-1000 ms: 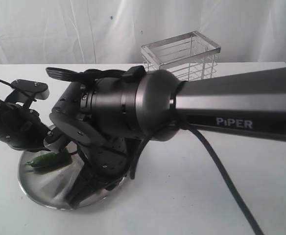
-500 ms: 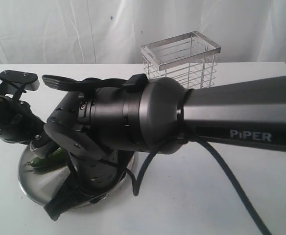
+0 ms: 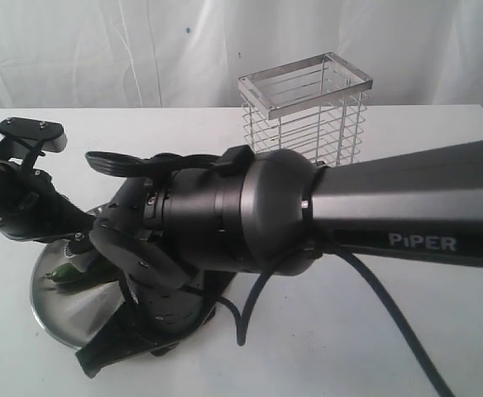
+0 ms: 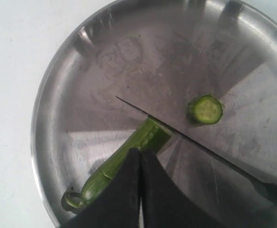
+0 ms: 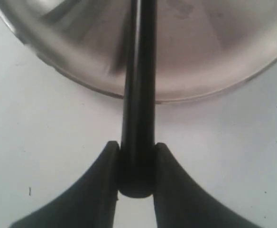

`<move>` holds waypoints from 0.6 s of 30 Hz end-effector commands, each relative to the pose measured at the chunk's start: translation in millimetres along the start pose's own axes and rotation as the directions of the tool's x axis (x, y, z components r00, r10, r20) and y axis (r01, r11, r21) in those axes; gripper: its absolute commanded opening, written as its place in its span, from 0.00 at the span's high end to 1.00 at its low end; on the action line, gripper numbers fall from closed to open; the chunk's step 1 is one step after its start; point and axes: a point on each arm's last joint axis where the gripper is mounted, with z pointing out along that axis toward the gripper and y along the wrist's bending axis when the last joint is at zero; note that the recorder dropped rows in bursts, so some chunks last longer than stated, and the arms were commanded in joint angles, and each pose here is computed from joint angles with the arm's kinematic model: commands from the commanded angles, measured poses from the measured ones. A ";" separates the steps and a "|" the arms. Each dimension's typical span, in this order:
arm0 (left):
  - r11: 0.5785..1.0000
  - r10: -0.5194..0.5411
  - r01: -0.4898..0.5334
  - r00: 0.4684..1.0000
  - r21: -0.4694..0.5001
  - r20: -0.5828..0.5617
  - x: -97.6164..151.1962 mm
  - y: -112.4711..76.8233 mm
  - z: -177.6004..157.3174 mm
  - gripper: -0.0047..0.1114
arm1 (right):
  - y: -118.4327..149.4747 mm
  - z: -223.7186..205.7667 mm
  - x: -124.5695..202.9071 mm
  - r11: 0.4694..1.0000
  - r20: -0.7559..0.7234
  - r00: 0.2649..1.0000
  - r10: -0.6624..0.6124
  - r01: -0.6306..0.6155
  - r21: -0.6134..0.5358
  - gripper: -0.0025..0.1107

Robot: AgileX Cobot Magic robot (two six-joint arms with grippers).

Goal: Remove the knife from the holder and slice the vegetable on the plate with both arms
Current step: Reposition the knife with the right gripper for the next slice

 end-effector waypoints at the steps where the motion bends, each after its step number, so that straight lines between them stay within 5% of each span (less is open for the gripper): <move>1: 1.000 -0.027 0.027 1.000 0.009 0.001 1.0 -0.7 -2.1 0.96 | 5.2 -4.3 -1.5 0.999 0.049 0.998 0.045 -0.045 -0.021 0.98; 9: 0.999 -0.034 0.034 0.999 0.012 0.002 0.9 -1.0 -2.1 0.96 | 30.5 -10.1 3.5 0.995 0.130 0.986 0.104 -0.102 -0.022 0.98; 18: 0.999 -0.039 0.039 0.999 0.014 0.003 0.8 -1.2 -2.1 0.96 | 29.3 -5.6 10.9 0.983 0.120 0.976 0.179 -0.183 0.020 0.98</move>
